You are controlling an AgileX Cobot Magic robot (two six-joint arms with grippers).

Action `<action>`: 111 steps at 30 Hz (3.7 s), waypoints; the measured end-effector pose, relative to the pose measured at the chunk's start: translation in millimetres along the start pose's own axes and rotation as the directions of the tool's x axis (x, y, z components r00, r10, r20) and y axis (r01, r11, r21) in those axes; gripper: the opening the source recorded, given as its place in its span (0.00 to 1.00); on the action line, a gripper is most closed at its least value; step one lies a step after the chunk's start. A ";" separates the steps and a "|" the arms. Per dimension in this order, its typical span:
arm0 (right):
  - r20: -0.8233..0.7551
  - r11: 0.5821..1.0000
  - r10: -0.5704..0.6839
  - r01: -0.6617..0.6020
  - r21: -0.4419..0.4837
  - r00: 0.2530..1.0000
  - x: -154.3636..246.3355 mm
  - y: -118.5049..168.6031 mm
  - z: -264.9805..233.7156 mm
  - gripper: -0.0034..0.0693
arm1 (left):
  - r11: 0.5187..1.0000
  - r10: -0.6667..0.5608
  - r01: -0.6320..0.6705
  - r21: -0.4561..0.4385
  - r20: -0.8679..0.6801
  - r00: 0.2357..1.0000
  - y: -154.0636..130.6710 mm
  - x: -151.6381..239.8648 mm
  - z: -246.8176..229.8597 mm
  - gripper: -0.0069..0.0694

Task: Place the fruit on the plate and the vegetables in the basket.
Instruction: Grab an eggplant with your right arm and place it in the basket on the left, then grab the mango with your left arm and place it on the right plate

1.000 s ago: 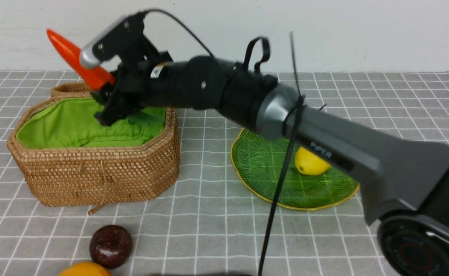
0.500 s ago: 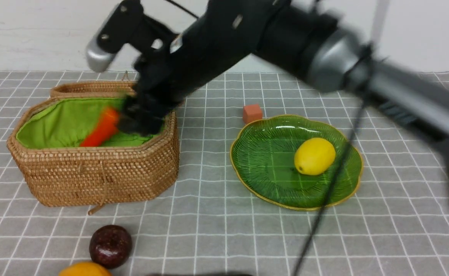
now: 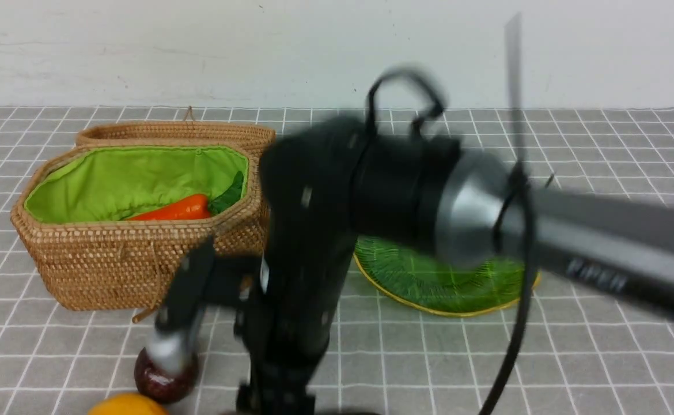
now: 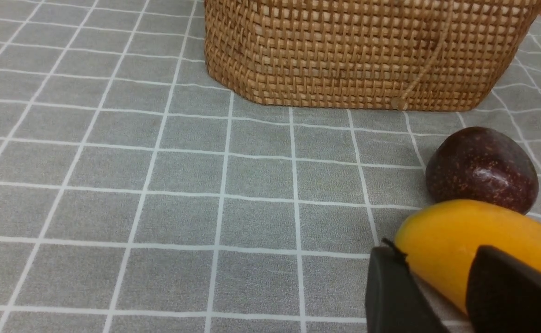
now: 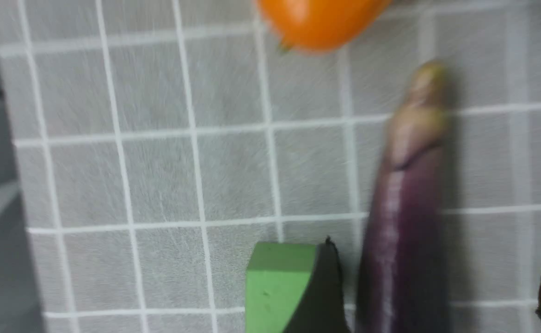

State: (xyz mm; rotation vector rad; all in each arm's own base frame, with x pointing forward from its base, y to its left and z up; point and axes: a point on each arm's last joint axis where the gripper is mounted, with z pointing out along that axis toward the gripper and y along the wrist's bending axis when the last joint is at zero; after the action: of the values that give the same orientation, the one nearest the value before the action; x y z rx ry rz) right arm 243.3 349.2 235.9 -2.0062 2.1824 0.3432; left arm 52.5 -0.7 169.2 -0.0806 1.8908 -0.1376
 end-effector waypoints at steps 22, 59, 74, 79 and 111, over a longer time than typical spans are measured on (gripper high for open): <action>0.048 0.986 -0.004 -0.004 0.167 0.999 -26.0 -44.5 -13.6 0.52 | 1.000 0.000 0.000 0.000 0.000 1.000 0.0 0.0 0.0 0.40; 0.525 0.855 0.229 -0.427 0.294 0.820 3.7 -128.0 -143.5 0.39 | 1.000 0.000 0.000 0.000 0.000 1.000 0.0 0.0 0.0 0.40; 0.555 0.360 0.679 -0.877 0.320 0.481 175.9 -60.6 -252.1 0.02 | 1.000 0.000 0.000 0.000 0.001 1.000 0.0 -0.1 0.0 0.40; 0.582 0.336 0.661 -0.880 0.334 0.474 217.3 1.1 -228.2 0.03 | 1.000 0.000 0.000 0.000 0.001 1.000 0.0 -0.1 0.0 0.40; 0.927 -0.026 0.295 -0.968 0.250 0.232 354.6 139.2 -99.8 0.06 | 1.000 0.000 0.000 0.000 0.001 1.000 0.0 -0.1 0.0 0.40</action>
State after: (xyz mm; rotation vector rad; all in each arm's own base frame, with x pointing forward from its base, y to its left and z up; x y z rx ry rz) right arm 77.0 -7.6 245.2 0.1110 1.9298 -0.0513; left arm 52.5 -0.7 169.3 -0.0805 1.8899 -0.1378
